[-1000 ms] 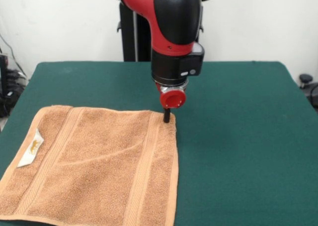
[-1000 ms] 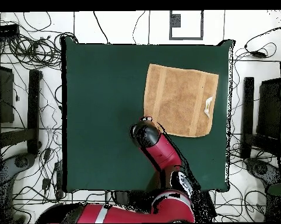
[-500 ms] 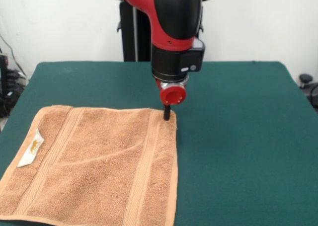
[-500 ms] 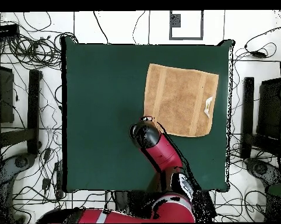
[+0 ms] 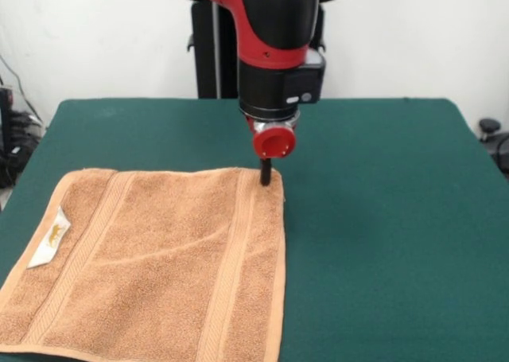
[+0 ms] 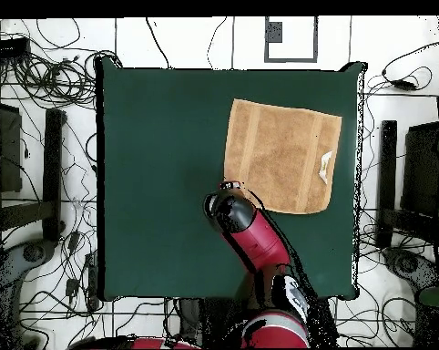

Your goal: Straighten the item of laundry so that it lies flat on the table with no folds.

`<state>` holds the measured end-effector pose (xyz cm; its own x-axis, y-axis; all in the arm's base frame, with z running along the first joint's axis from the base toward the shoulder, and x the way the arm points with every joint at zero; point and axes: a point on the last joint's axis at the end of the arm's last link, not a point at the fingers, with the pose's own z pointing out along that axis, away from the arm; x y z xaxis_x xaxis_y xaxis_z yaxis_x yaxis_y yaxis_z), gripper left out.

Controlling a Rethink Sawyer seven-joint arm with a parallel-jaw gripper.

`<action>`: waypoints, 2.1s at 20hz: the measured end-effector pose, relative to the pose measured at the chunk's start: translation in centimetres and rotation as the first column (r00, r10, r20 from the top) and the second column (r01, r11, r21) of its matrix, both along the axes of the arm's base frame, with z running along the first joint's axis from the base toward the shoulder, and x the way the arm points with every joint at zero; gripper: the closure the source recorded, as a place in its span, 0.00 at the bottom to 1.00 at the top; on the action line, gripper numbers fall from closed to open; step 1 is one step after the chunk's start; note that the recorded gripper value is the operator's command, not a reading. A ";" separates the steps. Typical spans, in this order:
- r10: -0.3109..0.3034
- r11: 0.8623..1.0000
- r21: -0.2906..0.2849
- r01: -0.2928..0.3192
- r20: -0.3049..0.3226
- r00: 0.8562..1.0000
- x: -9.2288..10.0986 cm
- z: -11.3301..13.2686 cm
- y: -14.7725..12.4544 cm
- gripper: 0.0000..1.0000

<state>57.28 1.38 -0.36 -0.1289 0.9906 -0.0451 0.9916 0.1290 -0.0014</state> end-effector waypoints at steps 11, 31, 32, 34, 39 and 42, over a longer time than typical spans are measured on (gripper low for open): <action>-0.047 0.999 0.012 0.046 0.020 0.999 0.4 2.2 -2.5 1.00; -0.103 0.991 0.086 0.102 0.003 0.995 -0.1 3.1 -3.9 1.00; -0.111 0.989 0.095 0.110 0.003 0.994 -0.1 3.1 -4.1 1.00; -0.126 0.986 0.108 0.125 -0.001 0.992 -0.3 3.1 -4.5 1.00; -0.145 0.982 0.122 0.144 0.001 0.989 -0.4 3.4 -5.3 1.00; -0.143 0.982 0.128 0.141 0.005 0.990 -0.2 3.6 -5.0 1.00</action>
